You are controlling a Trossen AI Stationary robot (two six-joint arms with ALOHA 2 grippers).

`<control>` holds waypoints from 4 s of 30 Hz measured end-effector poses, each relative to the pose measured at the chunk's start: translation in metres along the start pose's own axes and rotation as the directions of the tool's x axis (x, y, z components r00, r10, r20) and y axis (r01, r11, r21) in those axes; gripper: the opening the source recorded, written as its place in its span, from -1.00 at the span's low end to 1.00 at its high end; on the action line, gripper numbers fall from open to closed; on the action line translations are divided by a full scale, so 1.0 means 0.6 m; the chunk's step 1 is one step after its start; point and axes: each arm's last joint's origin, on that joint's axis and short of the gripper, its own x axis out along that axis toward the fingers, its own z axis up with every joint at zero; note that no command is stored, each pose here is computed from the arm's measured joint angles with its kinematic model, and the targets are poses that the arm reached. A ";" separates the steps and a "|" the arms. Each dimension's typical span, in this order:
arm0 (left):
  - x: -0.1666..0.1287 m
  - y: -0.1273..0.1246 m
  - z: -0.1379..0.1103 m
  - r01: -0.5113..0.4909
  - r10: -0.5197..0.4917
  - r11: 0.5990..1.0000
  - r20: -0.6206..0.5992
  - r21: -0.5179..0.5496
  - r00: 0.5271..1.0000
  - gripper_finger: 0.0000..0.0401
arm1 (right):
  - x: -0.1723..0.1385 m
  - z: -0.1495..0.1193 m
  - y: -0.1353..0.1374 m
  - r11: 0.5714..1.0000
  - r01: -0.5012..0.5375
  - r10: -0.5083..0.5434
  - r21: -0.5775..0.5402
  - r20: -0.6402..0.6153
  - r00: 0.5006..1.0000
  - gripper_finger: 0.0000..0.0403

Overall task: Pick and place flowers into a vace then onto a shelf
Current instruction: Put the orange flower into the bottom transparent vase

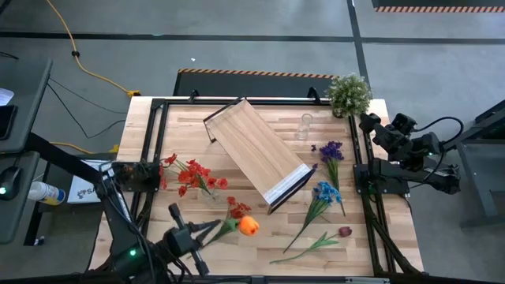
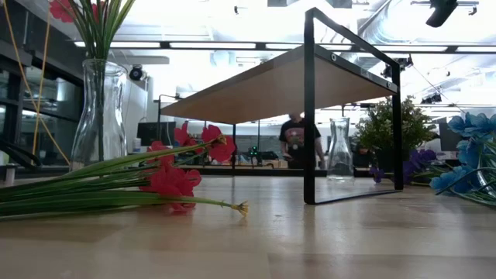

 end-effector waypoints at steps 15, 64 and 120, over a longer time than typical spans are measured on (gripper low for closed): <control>0.000 0.108 -0.029 -0.032 0.035 0.999 0.091 -0.040 0.995 -0.90 | 0.000 0.001 -0.002 0.999 0.032 -0.032 -0.006 0.027 0.999 0.71; 0.074 0.122 -0.163 -0.124 0.157 0.970 0.151 -0.211 0.976 -0.90 | 0.001 -0.004 -0.013 0.981 0.158 -0.154 -0.115 0.045 0.987 0.71; 0.085 0.139 -0.255 -0.140 0.157 0.983 0.149 -0.118 0.976 -0.90 | 0.001 -0.009 -0.013 0.981 0.116 -0.120 -0.153 -0.014 0.993 0.71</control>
